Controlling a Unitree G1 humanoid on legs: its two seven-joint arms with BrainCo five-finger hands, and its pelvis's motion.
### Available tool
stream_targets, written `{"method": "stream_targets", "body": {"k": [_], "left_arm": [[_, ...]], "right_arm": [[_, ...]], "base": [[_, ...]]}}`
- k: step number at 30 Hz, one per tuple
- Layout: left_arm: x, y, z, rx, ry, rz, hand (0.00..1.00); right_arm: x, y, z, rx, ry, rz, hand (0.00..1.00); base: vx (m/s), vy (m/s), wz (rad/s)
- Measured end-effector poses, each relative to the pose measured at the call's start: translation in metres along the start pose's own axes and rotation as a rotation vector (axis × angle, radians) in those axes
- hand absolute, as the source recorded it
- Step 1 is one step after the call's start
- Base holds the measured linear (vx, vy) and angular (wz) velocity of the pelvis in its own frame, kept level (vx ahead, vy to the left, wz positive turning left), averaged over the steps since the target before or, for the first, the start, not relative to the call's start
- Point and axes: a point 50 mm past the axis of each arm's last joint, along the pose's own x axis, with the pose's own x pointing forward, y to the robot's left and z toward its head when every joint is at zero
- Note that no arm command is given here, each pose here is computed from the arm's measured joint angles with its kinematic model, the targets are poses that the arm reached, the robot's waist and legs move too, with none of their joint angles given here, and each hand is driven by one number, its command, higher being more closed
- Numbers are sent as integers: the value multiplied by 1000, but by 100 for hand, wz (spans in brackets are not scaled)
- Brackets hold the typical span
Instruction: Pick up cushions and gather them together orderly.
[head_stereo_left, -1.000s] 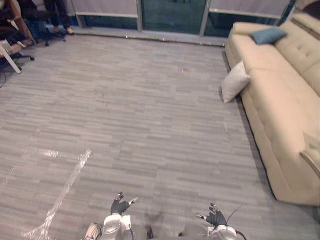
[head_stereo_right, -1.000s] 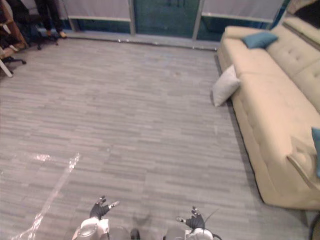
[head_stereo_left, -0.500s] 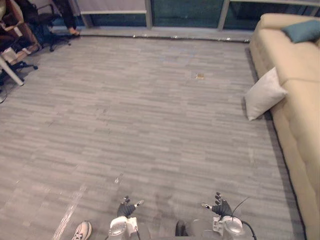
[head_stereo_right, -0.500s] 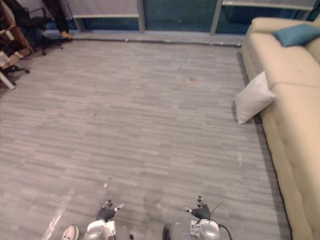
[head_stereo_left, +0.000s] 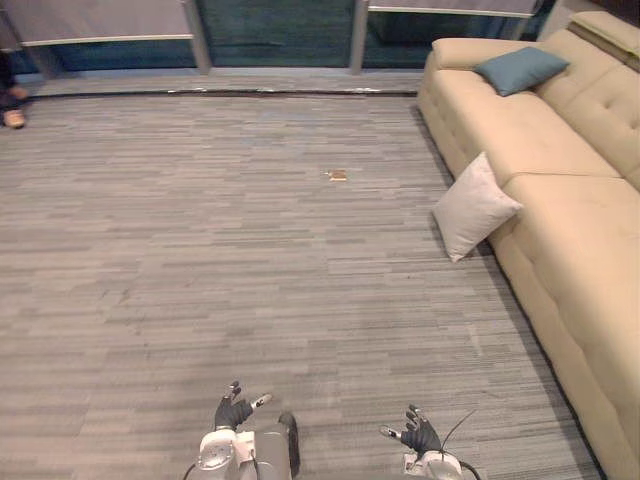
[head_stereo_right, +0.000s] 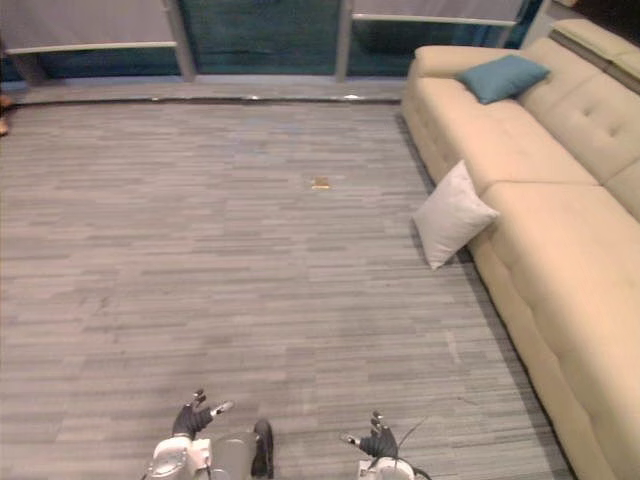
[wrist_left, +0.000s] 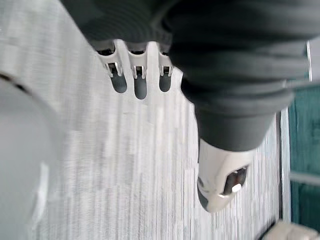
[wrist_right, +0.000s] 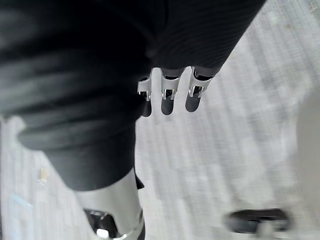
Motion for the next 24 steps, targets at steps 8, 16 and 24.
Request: {"method": "stream_targets", "body": {"k": [8,16,24], "left_arm": [[-2,-19,-9,32,46,-66,0],[-3,-24,1,-63,-7,-39,0],[-3,-20,14,-106,-83,-10,0]], "right_arm": [[4,-13,5,-11,-9,-32,0],[7,-22,13,-24,-27,-48,0],[8,-8,11,-27,-6,-10,0]], "base": [[538,41,-3],[626,-133,-17],[469,99,-116]]}}
